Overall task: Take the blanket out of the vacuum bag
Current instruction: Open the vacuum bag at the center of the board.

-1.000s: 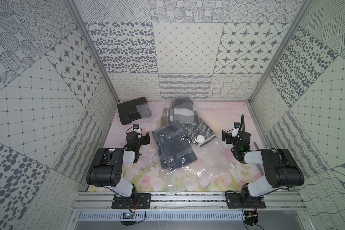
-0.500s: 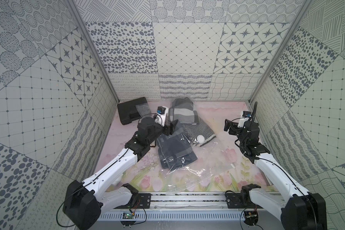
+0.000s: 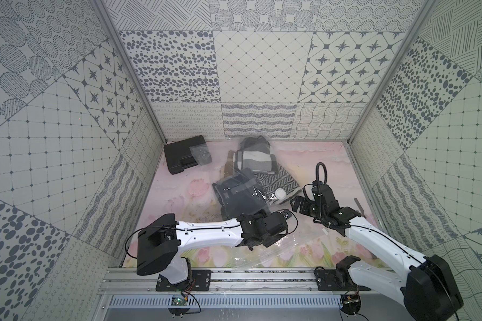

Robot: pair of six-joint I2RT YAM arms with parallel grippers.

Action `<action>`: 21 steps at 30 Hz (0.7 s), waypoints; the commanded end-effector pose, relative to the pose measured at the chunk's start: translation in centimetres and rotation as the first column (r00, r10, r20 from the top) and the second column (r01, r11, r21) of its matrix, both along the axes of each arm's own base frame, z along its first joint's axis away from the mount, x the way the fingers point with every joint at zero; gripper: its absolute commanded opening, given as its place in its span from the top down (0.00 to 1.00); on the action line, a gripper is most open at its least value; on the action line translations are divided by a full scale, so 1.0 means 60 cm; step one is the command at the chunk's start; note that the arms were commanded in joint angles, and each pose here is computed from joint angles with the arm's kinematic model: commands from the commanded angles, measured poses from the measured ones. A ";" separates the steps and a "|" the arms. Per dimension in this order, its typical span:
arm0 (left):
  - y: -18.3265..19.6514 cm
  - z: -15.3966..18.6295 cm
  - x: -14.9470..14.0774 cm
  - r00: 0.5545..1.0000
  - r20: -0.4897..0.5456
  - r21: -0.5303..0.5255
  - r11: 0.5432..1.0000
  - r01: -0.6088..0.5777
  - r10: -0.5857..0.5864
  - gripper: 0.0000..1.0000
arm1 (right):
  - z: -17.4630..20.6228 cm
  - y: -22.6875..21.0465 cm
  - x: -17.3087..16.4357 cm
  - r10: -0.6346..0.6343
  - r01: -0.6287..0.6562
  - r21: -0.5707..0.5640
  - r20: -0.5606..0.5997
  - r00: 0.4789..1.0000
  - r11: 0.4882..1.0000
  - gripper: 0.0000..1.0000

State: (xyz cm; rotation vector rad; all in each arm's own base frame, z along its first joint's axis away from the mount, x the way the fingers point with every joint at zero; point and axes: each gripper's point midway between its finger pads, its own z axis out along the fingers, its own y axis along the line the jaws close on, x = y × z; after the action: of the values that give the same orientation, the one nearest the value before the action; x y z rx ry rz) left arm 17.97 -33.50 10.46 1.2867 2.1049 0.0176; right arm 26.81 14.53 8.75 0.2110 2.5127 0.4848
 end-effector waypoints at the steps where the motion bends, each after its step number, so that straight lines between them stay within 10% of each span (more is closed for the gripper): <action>1: 0.061 0.027 0.052 0.969 0.194 0.076 0.982 -0.173 0.156 0.14 | -0.033 0.027 -0.024 -0.002 0.000 -0.023 -0.085 0.996 1.000 0.01; 16: 0.087 0.139 0.032 0.979 0.096 -0.305 0.942 -0.142 0.179 0.10 | -0.134 0.041 -0.086 0.056 -0.143 -0.294 -0.286 0.957 0.945 0.10; 18: 0.089 0.134 0.029 0.980 0.076 -0.304 0.940 -0.155 0.186 0.10 | -0.152 0.045 -0.093 0.057 -0.144 -0.273 -0.303 0.951 0.951 0.23; 21: 0.094 0.126 0.029 0.978 0.073 -0.278 0.946 -0.167 0.194 0.10 | -0.179 0.055 -0.099 0.066 -0.161 -0.254 -0.347 0.936 0.954 0.68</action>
State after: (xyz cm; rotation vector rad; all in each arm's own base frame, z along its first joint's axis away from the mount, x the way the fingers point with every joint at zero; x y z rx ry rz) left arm 19.99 -27.69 17.99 0.9437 2.0222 -0.0631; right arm 23.94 18.38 1.88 0.0075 2.7384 0.1592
